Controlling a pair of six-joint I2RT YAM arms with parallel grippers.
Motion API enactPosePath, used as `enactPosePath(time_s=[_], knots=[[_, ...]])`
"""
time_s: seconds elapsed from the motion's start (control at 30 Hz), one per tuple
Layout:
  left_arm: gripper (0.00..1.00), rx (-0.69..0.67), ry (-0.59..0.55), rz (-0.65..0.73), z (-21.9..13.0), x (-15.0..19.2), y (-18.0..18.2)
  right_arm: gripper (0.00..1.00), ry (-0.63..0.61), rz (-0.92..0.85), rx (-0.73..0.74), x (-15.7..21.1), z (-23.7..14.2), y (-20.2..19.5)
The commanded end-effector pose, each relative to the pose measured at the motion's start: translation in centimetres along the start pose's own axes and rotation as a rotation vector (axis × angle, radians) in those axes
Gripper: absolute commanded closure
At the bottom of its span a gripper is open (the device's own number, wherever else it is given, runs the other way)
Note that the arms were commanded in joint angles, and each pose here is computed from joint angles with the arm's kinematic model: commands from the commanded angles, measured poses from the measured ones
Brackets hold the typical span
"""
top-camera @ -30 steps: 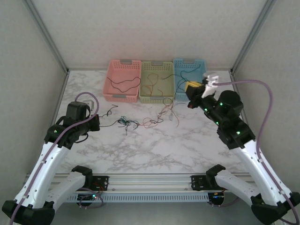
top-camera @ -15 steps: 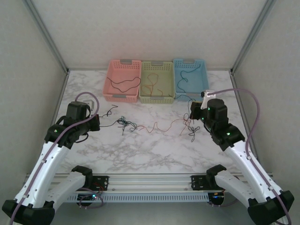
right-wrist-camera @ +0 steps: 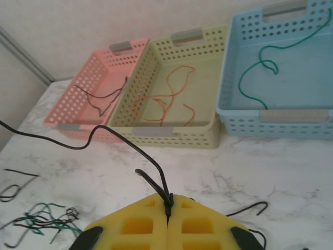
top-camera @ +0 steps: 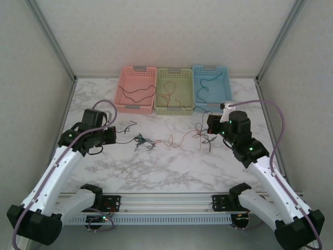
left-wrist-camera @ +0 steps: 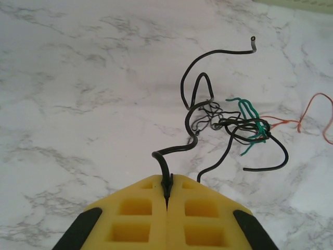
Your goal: Untangle the cables
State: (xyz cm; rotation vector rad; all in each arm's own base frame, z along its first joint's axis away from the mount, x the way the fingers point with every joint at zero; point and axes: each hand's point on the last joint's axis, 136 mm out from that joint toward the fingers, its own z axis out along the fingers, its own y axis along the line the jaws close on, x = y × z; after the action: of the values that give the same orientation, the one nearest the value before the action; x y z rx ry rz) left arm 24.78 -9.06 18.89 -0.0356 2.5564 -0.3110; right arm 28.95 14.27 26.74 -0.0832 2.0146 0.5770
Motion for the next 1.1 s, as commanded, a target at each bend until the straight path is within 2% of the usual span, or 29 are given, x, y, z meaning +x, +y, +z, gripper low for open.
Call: enactPosePath(time_s=[0.0,0.17,0.27,0.33,0.43,0.5,0.73,1.07], knots=[[1.0,0.1,-0.043,0.013,-0.6,-1.4,-3.7,1.0,-0.076,0.026,-0.119,-3.8,-1.5,3.0],[0.97,0.039,-0.017,0.004,2.3,-0.6,-4.4,1.0,-0.103,0.035,-0.152,-5.6,-3.1,4.2],[0.75,0.078,-0.005,-0.029,4.0,0.4,-5.3,1.0,-0.09,0.054,-0.15,-5.5,-3.4,4.2],[0.54,0.084,0.001,-0.034,4.5,0.8,-5.5,1.0,-0.088,0.062,-0.152,-5.5,-3.7,4.3],[0.39,0.102,-0.009,-0.027,4.1,0.7,-5.9,1.0,-0.083,0.072,-0.144,-5.2,-3.8,4.1],[0.33,0.13,-0.02,-0.022,3.4,0.5,-6.5,1.0,-0.076,0.084,-0.139,-5.0,-3.8,3.9],[0.31,0.42,-0.061,0.051,1.3,0.2,-12.6,1.0,-0.055,0.144,-0.129,-4.4,-3.2,3.6],[0.29,0.63,-0.101,0.354,2.5,0.1,-22.9,1.0,-0.042,0.169,-0.144,-4.3,-2.9,3.8]])
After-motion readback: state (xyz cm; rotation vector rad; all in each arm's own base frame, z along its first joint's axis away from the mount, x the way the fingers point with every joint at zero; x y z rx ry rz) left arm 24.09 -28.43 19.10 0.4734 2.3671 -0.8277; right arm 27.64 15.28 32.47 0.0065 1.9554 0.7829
